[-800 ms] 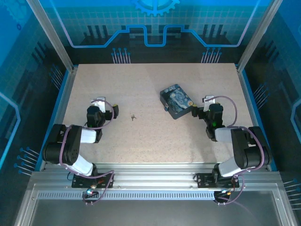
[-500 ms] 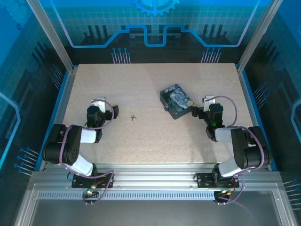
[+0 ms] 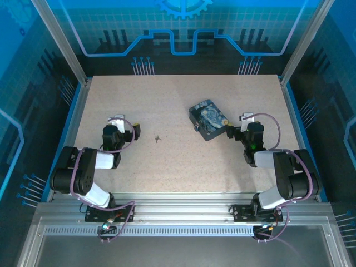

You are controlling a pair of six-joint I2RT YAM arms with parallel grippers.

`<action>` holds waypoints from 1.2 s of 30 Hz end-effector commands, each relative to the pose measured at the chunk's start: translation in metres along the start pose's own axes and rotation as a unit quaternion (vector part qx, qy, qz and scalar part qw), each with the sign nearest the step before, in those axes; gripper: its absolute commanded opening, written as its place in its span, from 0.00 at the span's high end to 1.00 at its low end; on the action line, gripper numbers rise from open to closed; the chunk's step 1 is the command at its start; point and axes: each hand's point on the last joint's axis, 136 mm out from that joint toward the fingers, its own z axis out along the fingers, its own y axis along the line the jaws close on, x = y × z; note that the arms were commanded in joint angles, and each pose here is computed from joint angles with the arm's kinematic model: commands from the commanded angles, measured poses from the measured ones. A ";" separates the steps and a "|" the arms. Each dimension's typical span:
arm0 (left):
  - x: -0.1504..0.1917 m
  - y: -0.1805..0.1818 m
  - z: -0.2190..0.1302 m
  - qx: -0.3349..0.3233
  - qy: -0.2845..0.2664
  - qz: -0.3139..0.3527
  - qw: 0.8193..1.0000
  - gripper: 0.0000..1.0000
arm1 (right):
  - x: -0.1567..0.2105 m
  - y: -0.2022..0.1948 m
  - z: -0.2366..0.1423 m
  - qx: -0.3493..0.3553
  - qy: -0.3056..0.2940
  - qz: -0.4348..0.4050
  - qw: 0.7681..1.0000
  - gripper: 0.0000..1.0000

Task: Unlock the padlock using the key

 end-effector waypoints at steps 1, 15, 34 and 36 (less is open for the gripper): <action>-0.011 -0.003 0.002 0.009 -0.012 0.000 1.000 0.01 | -0.005 -0.006 0.000 0.010 -0.013 0.008 1.000 0.00; -0.077 -0.004 -0.017 -0.005 0.017 -0.051 0.999 0.01 | -0.065 -0.011 -0.039 0.001 -0.019 0.045 0.999 0.00; -0.136 -0.175 0.035 0.271 0.172 -0.165 0.933 0.01 | -0.052 0.029 -0.107 -0.119 0.143 0.351 0.918 0.00; -0.132 -0.194 0.047 0.280 0.191 -0.158 0.927 0.01 | -0.045 0.036 -0.110 -0.132 0.156 0.360 0.910 0.00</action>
